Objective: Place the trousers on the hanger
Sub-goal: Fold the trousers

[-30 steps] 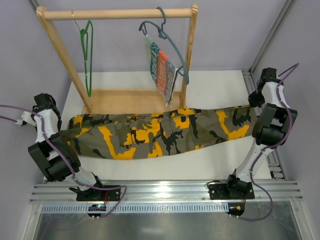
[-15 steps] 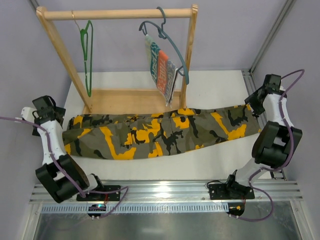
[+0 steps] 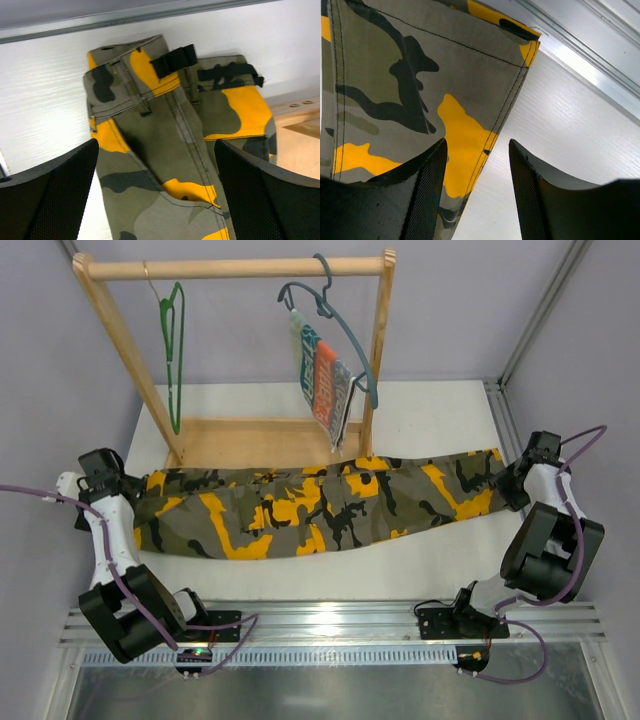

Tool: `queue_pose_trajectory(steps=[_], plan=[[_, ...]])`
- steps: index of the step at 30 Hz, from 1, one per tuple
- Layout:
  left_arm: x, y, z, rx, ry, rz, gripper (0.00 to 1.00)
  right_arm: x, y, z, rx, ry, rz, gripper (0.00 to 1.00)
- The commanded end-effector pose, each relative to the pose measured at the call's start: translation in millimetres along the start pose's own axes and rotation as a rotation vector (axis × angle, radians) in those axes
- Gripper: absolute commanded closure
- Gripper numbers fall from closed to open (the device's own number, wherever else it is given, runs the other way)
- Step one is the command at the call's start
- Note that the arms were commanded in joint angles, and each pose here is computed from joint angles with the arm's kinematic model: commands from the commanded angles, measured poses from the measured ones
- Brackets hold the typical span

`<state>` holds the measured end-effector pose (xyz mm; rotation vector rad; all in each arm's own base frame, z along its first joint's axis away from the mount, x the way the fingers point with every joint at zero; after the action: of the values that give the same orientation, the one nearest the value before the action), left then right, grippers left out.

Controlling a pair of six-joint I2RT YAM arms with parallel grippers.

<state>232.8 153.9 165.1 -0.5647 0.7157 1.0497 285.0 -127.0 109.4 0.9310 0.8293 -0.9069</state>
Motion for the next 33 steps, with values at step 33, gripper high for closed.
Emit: queue_pose_trajectory(steps=[33], plan=[[3, 43, -27, -0.127, 0.007, 0.253, 0.04, 71, -27, 11, 0.076, -0.039, -0.388, 0.57]])
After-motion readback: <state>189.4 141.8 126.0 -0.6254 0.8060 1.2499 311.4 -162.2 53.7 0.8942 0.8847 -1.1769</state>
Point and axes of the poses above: each gripper's point midway between its finger pads, its own x axis out along the fingers, its own y axis along the line the jaws close on, z = x × y, the point moved 4 cm from there along -x, back along the fingers, and after that the axes turned 15 degrees about x, right-handed, at the moved point
